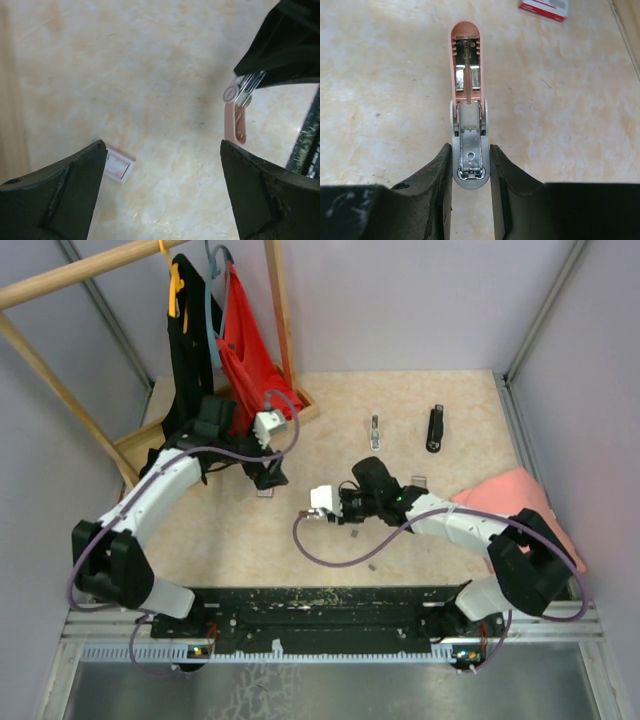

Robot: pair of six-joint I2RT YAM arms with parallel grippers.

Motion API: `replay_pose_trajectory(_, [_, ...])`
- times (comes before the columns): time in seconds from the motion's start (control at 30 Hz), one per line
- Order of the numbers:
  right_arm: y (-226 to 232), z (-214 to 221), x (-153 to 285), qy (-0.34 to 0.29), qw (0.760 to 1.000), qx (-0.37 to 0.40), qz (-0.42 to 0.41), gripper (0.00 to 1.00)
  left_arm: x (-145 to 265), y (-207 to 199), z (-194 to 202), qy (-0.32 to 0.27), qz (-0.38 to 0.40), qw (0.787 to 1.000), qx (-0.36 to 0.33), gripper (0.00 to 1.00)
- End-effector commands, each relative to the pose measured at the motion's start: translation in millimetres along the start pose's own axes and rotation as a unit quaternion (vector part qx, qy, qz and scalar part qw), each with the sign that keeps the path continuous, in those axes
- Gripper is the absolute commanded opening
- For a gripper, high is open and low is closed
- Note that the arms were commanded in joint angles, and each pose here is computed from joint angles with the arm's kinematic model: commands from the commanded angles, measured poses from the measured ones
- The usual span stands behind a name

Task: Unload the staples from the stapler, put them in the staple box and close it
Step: Place the stapler at the center of the board.

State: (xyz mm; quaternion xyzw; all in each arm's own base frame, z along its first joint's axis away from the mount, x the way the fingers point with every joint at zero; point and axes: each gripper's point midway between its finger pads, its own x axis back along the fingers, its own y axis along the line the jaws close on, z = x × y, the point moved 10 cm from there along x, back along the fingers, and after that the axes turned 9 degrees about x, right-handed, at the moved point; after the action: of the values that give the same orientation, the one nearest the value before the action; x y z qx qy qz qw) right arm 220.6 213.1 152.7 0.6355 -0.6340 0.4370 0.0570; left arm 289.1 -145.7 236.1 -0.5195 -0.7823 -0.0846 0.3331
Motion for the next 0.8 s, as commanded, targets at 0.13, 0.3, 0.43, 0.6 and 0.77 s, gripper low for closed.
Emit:
replay_pose_trajectory(0.13, [-58.3, -0.2, 7.6, -0.01, 0.972, -0.17, 0.159, 0.0, 69.2, 10.8, 26.4, -0.102, -0.215, 0.97, 0.038, 0.99])
replay_pose_trajectory(0.3, [-73.9, 1.6, 0.7, 0.001, 0.947, -0.244, 0.209, 0.0, 88.5, -1.2, 45.9, -0.123, -0.252, 0.959, 0.04, 0.99])
replay_pose_trajectory(0.43, [-87.8, 3.6, -8.0, 0.018, 0.924, -0.298, 0.237, 0.0, 99.2, -11.6, 53.2, -0.136, -0.272, 0.951, 0.047, 0.99])
replay_pose_trajectory(0.6, [-106.8, 15.8, -29.3, 0.069, 0.897, -0.348, 0.264, 0.0, 106.1, -20.5, 59.3, -0.147, -0.287, 0.946, 0.047, 0.99])
replay_pose_trajectory(0.77, [-128.7, 22.8, -44.8, 0.092, 0.871, -0.383, 0.293, 0.0, 109.1, -23.0, 63.2, -0.154, -0.293, 0.943, 0.046, 0.99])
